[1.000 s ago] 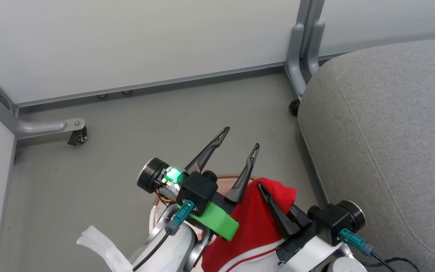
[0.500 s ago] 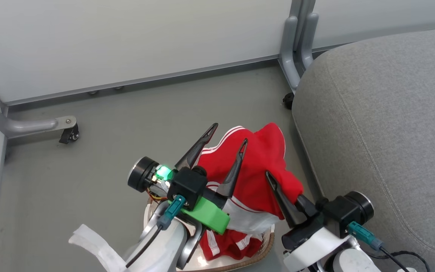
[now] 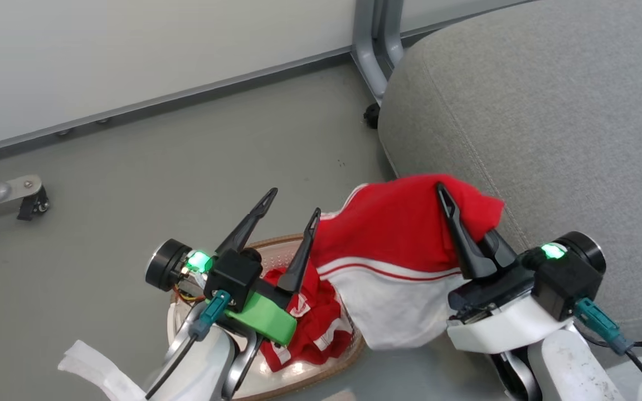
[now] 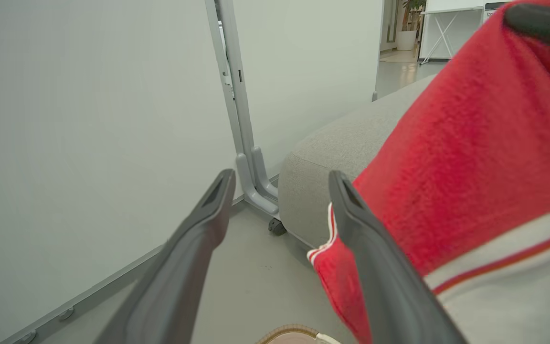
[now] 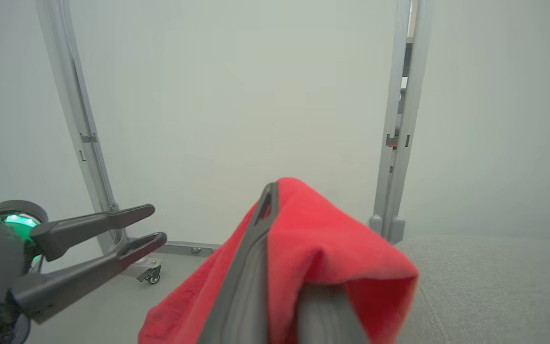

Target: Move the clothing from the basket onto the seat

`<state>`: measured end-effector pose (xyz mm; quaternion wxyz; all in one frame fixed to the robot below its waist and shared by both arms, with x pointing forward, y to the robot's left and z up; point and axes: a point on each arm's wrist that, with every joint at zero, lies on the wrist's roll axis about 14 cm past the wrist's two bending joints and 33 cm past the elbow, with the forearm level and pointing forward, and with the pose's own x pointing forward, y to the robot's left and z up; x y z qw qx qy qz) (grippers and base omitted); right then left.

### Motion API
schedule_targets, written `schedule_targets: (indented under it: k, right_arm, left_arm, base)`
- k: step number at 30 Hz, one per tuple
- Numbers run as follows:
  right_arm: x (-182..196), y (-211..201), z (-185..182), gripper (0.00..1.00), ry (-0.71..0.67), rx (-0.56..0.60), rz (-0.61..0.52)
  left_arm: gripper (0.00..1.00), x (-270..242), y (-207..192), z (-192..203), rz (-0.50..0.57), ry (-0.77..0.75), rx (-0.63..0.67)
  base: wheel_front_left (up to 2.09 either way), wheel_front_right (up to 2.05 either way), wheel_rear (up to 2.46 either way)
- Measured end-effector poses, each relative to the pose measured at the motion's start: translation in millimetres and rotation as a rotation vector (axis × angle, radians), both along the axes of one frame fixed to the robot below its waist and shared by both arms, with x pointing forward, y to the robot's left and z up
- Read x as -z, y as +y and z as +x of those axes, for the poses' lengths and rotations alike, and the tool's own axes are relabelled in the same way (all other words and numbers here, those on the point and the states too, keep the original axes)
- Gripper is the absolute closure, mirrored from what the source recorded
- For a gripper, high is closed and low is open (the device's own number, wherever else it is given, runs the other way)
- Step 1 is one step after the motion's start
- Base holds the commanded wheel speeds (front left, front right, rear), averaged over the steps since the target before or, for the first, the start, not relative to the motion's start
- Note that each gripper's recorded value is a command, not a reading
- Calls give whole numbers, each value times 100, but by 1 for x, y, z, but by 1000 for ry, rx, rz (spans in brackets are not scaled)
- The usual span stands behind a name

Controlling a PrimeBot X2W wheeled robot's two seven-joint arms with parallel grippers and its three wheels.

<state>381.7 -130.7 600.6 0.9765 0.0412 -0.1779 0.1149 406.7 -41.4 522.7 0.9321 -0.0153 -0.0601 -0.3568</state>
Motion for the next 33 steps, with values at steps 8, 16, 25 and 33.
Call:
schedule_targets:
  k: [8, 16, 25, 33]
  right_arm:
    - [-14, -50, -14, 100, -40, 165, -8]
    - [-25, -103, -40, 100, -59, 353, -40]
    - [-61, -137, -35, 100, -153, 485, -182]
    - [-104, -176, 20, 100, -254, 521, -424]
  left_arm:
    - [0, 28, -21, -1, 34, 36, 103]
    - [0, 56, -47, -2, 60, 72, 220]
    - [0, 86, -83, -8, 71, 87, 376]
    - [0, 109, -98, 3, 64, 114, 460]
  base:
    - [0, 0, 0]
    - [0, 0, 0]
    - [0, 0, 0]
    - [0, 0, 0]
